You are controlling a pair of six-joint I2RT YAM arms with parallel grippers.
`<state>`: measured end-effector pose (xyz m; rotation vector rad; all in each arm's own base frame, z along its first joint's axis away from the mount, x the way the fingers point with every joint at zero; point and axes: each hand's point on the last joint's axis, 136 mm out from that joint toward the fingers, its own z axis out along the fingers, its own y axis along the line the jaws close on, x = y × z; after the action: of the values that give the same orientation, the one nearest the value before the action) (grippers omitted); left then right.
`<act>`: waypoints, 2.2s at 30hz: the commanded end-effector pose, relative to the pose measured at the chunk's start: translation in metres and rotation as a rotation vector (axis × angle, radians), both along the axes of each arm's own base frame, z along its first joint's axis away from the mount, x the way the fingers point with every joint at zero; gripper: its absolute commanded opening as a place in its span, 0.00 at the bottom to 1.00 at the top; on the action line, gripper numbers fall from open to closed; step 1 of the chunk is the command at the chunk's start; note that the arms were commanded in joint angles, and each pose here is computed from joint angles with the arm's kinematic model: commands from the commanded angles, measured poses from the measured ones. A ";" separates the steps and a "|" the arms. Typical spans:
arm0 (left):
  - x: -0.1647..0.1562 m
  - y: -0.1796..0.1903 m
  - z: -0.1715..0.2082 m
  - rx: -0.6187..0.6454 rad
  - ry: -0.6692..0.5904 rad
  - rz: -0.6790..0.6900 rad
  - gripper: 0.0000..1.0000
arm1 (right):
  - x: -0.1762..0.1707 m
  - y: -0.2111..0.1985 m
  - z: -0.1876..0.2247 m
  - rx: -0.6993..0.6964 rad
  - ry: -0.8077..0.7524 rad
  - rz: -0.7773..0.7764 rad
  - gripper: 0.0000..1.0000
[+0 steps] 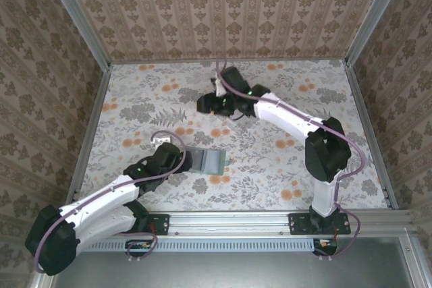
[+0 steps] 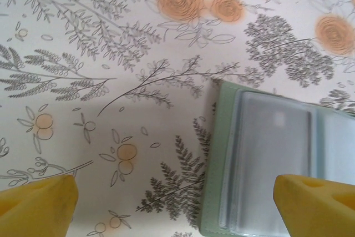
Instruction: Put the credit cards into the card holder
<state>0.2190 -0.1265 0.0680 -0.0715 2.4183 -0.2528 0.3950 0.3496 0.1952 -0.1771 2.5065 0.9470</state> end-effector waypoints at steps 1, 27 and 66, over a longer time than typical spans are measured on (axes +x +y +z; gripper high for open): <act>0.000 0.000 -0.001 -0.005 0.039 -0.004 1.00 | 0.006 -0.044 -0.014 -0.261 -0.033 0.037 0.57; 0.030 -0.003 -0.006 -0.004 0.109 -0.005 1.00 | 0.105 -0.075 -0.083 -0.744 -0.160 0.100 0.40; 0.027 -0.001 -0.009 -0.020 0.118 0.004 1.00 | 0.096 -0.061 -0.077 -0.835 -0.225 0.161 0.34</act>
<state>0.2416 -0.1250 0.0517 -0.1033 2.5537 -0.2494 0.4958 0.2972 0.0985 -0.6977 2.5500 -0.1065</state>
